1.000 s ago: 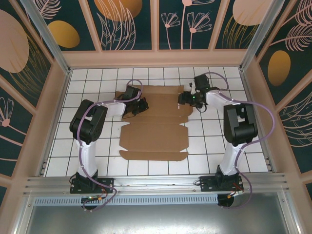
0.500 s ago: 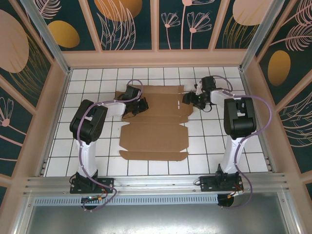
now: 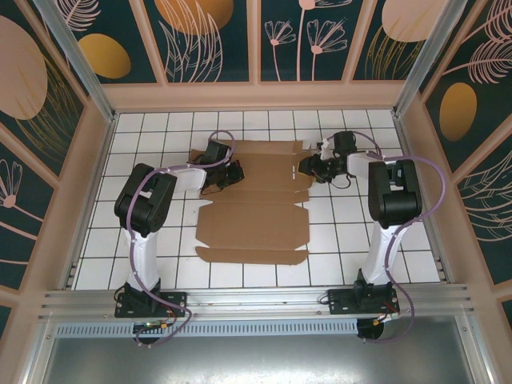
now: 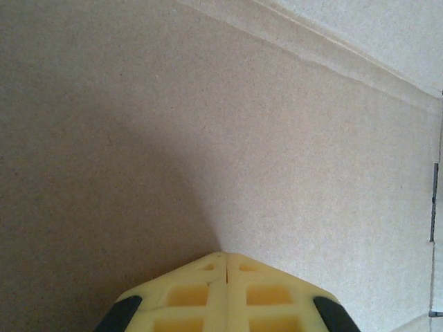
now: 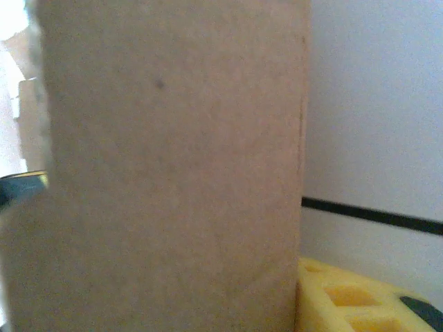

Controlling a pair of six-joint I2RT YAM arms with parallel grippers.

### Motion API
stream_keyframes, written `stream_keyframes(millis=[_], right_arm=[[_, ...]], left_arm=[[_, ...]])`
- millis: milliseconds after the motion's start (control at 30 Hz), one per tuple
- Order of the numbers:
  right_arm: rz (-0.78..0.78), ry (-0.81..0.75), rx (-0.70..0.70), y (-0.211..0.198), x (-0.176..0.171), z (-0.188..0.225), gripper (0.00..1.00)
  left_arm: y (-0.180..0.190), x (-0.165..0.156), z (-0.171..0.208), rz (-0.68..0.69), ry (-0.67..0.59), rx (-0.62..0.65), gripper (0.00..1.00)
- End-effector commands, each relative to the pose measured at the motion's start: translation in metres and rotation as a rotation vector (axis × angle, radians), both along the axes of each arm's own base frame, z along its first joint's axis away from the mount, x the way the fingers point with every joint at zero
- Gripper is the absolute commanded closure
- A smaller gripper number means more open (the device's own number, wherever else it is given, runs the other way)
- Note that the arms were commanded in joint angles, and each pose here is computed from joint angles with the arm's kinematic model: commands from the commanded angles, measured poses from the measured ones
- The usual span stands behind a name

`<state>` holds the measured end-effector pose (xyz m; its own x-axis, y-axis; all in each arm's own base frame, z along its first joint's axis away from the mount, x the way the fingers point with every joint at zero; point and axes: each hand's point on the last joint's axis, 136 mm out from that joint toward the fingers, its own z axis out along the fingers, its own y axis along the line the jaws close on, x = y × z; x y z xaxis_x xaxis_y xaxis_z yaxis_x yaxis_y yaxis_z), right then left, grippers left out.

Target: Fold the paper box

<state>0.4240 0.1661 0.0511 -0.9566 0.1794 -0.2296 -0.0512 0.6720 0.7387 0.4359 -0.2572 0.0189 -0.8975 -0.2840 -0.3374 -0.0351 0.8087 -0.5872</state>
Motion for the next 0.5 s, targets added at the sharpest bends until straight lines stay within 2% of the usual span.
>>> stream_keyframes(millis=[0, 200, 300, 467], right_arm=[[0.042, -0.097, 0.136, 0.018, -0.003, 0.053, 0.57], [0.102, -0.086, 0.050, 0.043, -0.009, 0.047, 0.53], [0.097, -0.080, -0.065, 0.050, -0.004, 0.033, 0.41], [0.091, -0.087, -0.199, 0.058, 0.005, 0.016, 0.32]], left_arm=[[0.001, -0.021, -0.025, -0.027, 0.091, 0.025, 1.00], [-0.002, -0.023, -0.024, -0.032, 0.095, 0.004, 1.00], [-0.004, -0.024, -0.022, -0.038, 0.091, 0.000, 1.00], [-0.006, -0.026, -0.020, -0.044, 0.092, -0.009, 1.00]])
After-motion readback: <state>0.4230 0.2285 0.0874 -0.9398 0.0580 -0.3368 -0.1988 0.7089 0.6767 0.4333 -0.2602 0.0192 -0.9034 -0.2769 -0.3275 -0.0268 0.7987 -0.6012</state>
